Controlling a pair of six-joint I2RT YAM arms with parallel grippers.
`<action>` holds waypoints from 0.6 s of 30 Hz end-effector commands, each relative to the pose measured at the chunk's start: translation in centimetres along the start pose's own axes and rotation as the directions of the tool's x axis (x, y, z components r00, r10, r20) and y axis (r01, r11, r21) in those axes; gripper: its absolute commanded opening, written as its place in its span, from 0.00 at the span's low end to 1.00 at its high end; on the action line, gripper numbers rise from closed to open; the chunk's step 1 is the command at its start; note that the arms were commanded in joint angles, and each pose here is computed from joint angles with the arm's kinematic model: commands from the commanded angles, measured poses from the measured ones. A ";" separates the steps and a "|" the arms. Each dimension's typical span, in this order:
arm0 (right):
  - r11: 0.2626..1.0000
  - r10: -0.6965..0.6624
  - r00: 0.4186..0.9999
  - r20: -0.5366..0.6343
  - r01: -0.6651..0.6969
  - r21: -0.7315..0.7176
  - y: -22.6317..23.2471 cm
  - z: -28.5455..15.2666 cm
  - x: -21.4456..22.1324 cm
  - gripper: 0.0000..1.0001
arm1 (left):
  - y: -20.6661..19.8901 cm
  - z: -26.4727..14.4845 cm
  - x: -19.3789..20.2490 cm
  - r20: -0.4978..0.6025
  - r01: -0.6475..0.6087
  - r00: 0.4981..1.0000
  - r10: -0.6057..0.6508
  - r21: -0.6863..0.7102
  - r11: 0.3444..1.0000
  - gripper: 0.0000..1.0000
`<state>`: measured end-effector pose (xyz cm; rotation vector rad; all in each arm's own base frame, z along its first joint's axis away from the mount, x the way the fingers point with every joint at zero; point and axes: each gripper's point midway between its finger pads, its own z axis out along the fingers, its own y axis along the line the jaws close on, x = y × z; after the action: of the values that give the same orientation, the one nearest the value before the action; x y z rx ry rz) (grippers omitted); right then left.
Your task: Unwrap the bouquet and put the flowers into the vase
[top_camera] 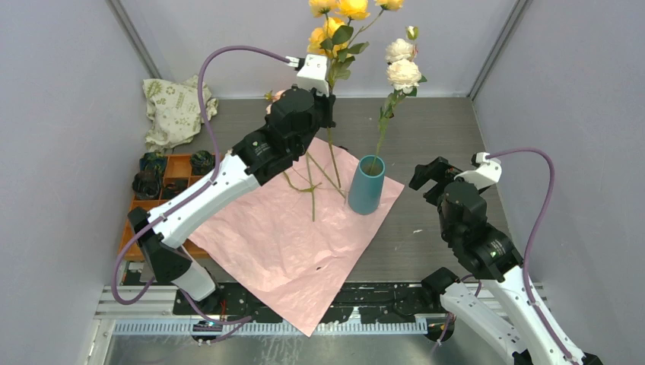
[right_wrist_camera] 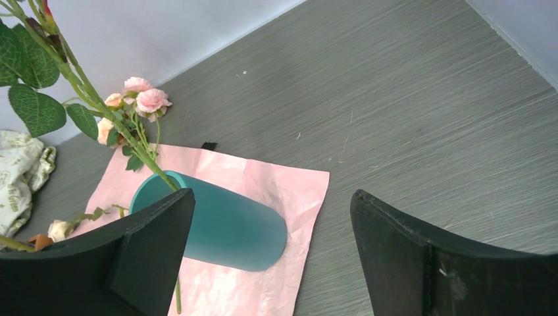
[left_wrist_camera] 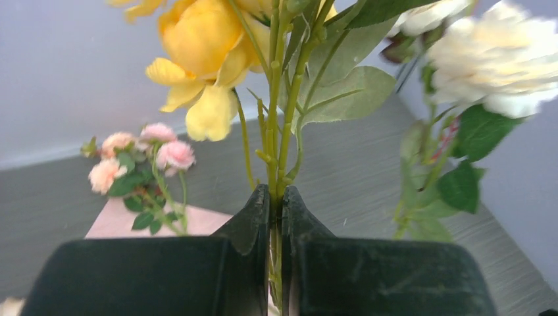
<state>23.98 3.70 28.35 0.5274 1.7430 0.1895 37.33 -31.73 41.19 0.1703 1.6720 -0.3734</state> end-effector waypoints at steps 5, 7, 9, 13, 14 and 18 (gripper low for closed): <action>0.999 0.035 0.998 0.051 -0.036 0.024 -1.1 -1.1 -1.5 0.93 | -3.0 -3.8 -10.6 0.386 0.022 0.922 -0.040 0.050 0.999 0.00; 0.999 0.035 0.998 0.056 -0.036 0.028 -1.3 -1.3 -1.6 0.93 | -4.1 -4.1 -11.1 0.405 0.004 0.914 -0.033 0.073 0.997 0.00; 0.999 0.032 0.998 0.060 -0.034 0.033 -1.5 -1.3 -1.6 0.94 | -5.0 -4.3 -11.6 0.422 0.000 0.906 -0.040 0.095 0.995 0.00; 0.999 0.022 0.998 0.062 -0.025 0.041 -1.6 -1.2 -1.6 0.94 | -6.5 -4.5 -11.9 0.435 0.009 0.898 -0.065 0.128 0.992 0.00; 0.999 0.021 0.998 0.063 -0.024 0.043 -1.7 -1.2 -1.6 0.94 | -6.9 -4.5 -11.7 0.433 0.012 0.899 -0.070 0.137 0.991 0.00; 0.999 0.014 0.998 0.062 -0.017 0.046 -1.7 -1.1 -1.5 0.94 | -8.0 -4.1 -10.5 0.432 0.012 0.899 -0.078 0.154 0.988 0.00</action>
<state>22.60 2.16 28.37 0.5530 1.7267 0.1523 32.99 -36.80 49.93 0.2170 1.3096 -0.4712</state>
